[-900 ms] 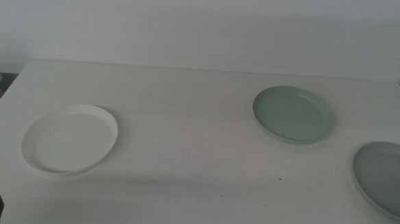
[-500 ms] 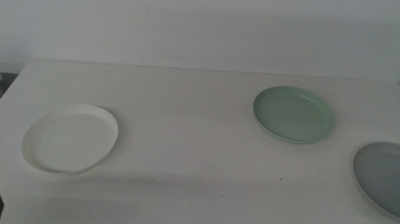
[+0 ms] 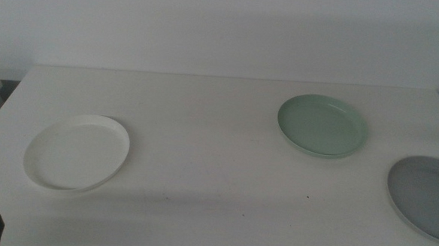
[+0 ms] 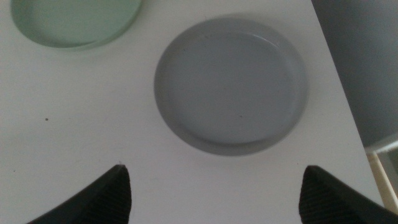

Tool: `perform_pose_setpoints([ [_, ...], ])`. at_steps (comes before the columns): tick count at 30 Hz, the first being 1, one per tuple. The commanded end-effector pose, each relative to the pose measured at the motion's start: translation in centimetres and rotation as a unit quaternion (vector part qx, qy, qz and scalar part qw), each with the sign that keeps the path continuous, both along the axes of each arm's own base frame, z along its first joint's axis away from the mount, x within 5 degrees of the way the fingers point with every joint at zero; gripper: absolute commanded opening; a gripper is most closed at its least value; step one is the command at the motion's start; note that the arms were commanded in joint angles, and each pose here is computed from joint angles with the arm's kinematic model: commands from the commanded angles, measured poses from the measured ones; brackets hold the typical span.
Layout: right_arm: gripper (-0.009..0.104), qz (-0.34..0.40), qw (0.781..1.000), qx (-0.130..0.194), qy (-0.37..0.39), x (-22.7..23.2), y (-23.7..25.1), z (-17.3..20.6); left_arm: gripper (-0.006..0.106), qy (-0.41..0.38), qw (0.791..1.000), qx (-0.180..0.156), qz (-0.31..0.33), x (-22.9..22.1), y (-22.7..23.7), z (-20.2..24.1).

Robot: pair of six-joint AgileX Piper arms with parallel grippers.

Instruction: Stack the three bowls on top of each other.

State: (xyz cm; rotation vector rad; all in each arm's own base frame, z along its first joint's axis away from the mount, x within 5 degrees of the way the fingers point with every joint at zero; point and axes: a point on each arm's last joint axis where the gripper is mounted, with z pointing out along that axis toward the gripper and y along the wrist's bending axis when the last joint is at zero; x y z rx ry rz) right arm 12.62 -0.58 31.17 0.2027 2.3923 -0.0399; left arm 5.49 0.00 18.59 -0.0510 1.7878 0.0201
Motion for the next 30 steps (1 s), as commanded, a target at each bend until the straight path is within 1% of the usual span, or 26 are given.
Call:
perform_pose_setpoints([
  [1,0.093,-0.003,1.000,-0.014,0.028,1.1,-0.2,0.8,0.094,-0.009,1.000,0.000,0.000,0.0,0.0,0.1],
  [4,0.093,-0.006,0.999,-0.004,0.039,2.3,-0.1,1.7,0.094,-0.009,1.000,0.000,0.000,0.0,0.0,0.1],
  [8,0.093,-0.004,0.998,0.012,0.066,2.7,0.2,2.0,0.094,-0.009,1.000,0.000,0.000,0.0,0.0,0.1],
  [10,0.093,-0.026,0.997,0.022,0.073,3.2,0.1,1.9,0.094,-0.009,1.000,0.000,0.000,0.0,0.0,0.1],
  [13,0.093,-0.055,0.994,0.012,0.093,4.7,-0.4,1.6,0.094,-0.009,1.000,0.000,0.000,0.0,0.0,0.1],
  [16,0.089,-0.078,0.989,0.012,0.121,6.9,-1.6,0.5,0.094,-0.009,1.000,0.000,0.000,0.0,0.0,0.1],
  [18,0.085,-0.091,0.985,0.030,0.145,8.5,-2.9,-0.7,0.094,-0.009,1.000,0.000,0.000,0.0,0.0,0.1],
  [23,0.079,-0.125,0.970,0.100,0.182,12.4,-6.9,-3.8,0.094,-0.009,1.000,0.000,0.000,0.0,0.0,0.1],
  [24,0.079,-0.131,0.968,0.107,0.185,13.0,-7.6,-4.3,0.094,-0.009,1.000,0.000,0.000,0.0,0.0,0.1],
  [30,0.073,-0.158,0.953,0.120,0.229,17.4,-11.0,-8.8,0.094,-0.009,1.000,-0.001,0.000,0.0,0.0,0.1],
])
